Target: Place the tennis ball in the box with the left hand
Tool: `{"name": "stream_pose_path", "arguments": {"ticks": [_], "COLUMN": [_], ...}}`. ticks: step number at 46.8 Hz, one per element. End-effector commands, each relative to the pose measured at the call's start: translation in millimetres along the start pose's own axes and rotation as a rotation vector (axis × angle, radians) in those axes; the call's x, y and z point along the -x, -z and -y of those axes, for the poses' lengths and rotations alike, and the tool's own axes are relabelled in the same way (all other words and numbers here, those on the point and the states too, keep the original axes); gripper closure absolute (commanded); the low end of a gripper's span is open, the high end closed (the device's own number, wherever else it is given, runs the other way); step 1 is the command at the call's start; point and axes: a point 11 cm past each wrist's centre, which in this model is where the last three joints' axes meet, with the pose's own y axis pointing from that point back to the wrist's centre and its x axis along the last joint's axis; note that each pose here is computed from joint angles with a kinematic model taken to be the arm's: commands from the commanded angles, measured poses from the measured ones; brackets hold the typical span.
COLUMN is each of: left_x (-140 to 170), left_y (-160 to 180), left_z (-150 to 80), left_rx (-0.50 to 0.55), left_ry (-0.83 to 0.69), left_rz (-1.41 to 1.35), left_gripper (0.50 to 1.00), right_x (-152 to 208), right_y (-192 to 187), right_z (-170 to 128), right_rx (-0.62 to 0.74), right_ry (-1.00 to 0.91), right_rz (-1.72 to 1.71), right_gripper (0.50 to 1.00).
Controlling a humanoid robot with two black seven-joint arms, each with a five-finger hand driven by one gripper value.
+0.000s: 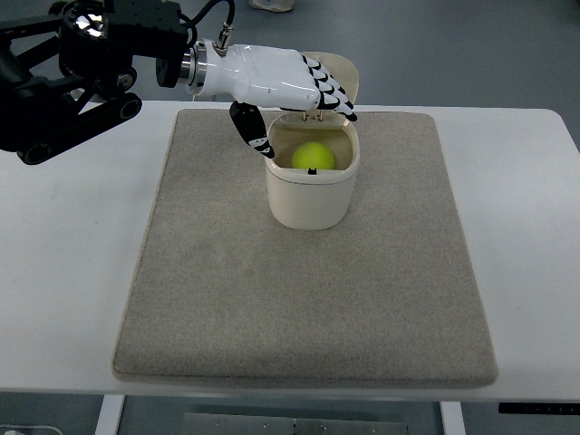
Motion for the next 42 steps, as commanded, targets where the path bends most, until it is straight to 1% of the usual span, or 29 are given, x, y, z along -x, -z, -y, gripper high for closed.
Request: {"name": "stream_pose_path", "arguments": {"ticks": [1, 4, 7, 13, 22, 26, 30, 36, 42], "left_x": [1, -1, -2, -7, -4, 2, 5, 12, 38], "left_y": [0, -1, 1, -2, 1, 9, 21, 44, 63], "left_z": [-2, -6, -16, -33, -71, -94, -120, -157, -181], "left_rx": [0.001, 0.007, 0.007, 0.04, 0.073, 0.067, 0.039, -0.054, -0.119], "left_ry": [0.002, -0.01, -0.015, -0.016, 0.0, -0.007, -0.034, -0.099, -0.171], "left_rz": [-0.017, -0.046, -0.107, -0.279, -0.545, -0.678, -0.771, -0.837, -0.986], "left_gripper": [0.51, 0.508, 0.506, 0.506, 0.506, 0.506, 0.506, 0.506, 0.506], "right_x": [0, 0, 0, 0, 0, 0, 0, 0, 0], "right_y": [0, 0, 0, 0, 0, 0, 0, 0, 0], "right_z": [0, 0, 0, 0, 0, 0, 0, 0, 0], "right_rx": [-0.001, -0.001, -0.001, 0.0, 0.0, -0.001, -0.001, -0.001, -0.001], "right_ry": [-0.001, 0.0, 0.0, 0.0, 0.0, 0.0, 0.0, 0.0, 0.0], "right_rz": [-0.001, -0.001, 0.001, -0.001, 0.001, 0.001, -0.001, 0.001, 0.001], "right_gripper": [0.562, 0.562, 0.56, 0.562, 0.562, 0.562, 0.562, 0.562, 0.562]}}
